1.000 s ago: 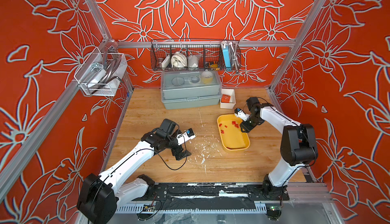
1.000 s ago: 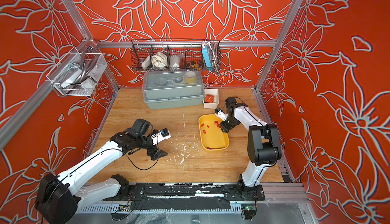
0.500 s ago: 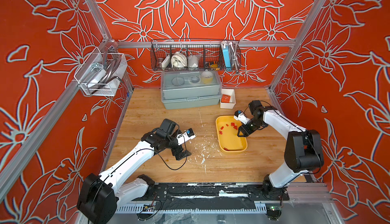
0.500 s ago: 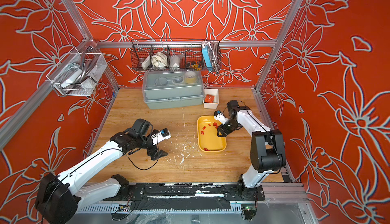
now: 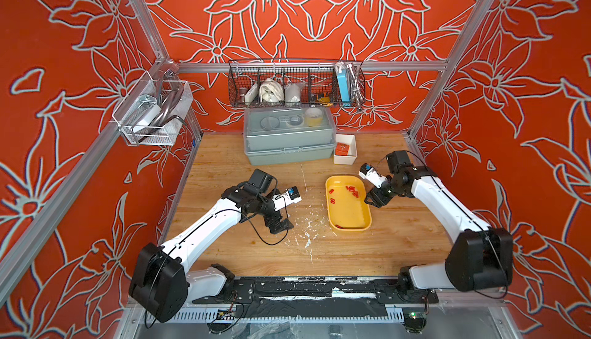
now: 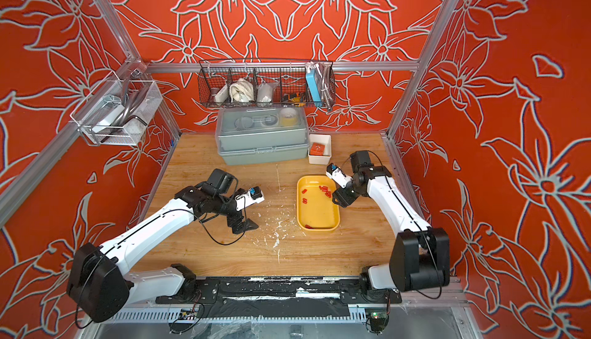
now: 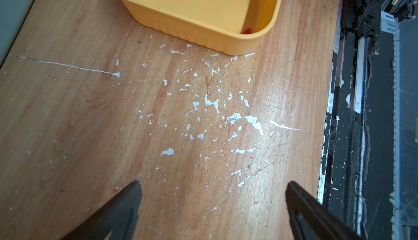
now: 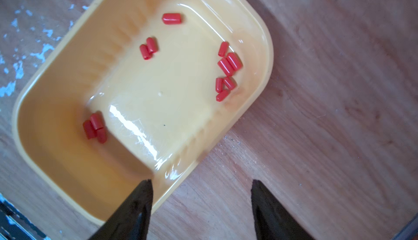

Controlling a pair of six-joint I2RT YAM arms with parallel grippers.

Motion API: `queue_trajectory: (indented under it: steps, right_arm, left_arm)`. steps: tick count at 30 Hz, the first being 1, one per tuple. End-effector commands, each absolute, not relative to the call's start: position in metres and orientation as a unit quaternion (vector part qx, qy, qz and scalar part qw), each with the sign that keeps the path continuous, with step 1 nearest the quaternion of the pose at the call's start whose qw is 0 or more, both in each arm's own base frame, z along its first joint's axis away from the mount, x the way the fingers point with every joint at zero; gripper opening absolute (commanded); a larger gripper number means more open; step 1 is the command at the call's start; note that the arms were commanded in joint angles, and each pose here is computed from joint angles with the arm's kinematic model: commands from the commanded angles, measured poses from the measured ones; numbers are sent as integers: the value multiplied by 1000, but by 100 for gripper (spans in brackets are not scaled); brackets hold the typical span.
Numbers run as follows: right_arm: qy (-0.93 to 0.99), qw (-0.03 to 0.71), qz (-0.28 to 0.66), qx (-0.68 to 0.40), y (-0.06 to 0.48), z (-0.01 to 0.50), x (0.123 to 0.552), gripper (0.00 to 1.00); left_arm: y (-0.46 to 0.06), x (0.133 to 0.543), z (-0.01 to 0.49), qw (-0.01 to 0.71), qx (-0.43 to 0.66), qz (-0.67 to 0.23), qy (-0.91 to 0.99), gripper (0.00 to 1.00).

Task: Take the screw protection sleeves out of the storage box
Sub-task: Adjust the storage box at the center of the board.

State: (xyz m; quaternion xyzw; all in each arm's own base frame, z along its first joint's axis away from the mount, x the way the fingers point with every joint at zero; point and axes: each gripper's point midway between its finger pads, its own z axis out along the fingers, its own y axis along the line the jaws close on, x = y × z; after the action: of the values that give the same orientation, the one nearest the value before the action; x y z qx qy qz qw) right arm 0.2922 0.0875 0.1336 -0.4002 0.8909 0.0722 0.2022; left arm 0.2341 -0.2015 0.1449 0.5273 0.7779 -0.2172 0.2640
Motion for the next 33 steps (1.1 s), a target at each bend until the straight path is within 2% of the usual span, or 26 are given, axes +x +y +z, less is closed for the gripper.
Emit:
queue_trajectory:
  steps: [1, 4, 7, 13, 18, 23, 33]
  right_arm:
    - [823, 211, 118, -514, 112, 135, 250, 72]
    - [765, 214, 136, -592, 130, 129, 216, 78]
    - [733, 224, 139, -627, 140, 121, 200, 83]
    - [715, 205, 116, -658, 144, 89, 192, 81]
    - [714, 197, 108, -663, 148, 73, 194, 74]
    - [711, 185, 115, -669, 155, 60, 189, 65]
    - [702, 154, 94, -689, 158, 47, 187, 35]
  left_arm:
    - [-208, 225, 146, 246, 534, -243, 771, 98]
    - [-216, 222, 148, 260, 529, -269, 762, 98]
    - [-227, 213, 150, 260, 544, -302, 739, 98]
    - [-251, 211, 152, 260, 554, -341, 714, 96]
    - [-271, 232, 156, 293, 483, -378, 734, 93]
    - [-274, 226, 150, 295, 487, -392, 722, 93]
    - [-266, 220, 146, 307, 502, -371, 718, 95]
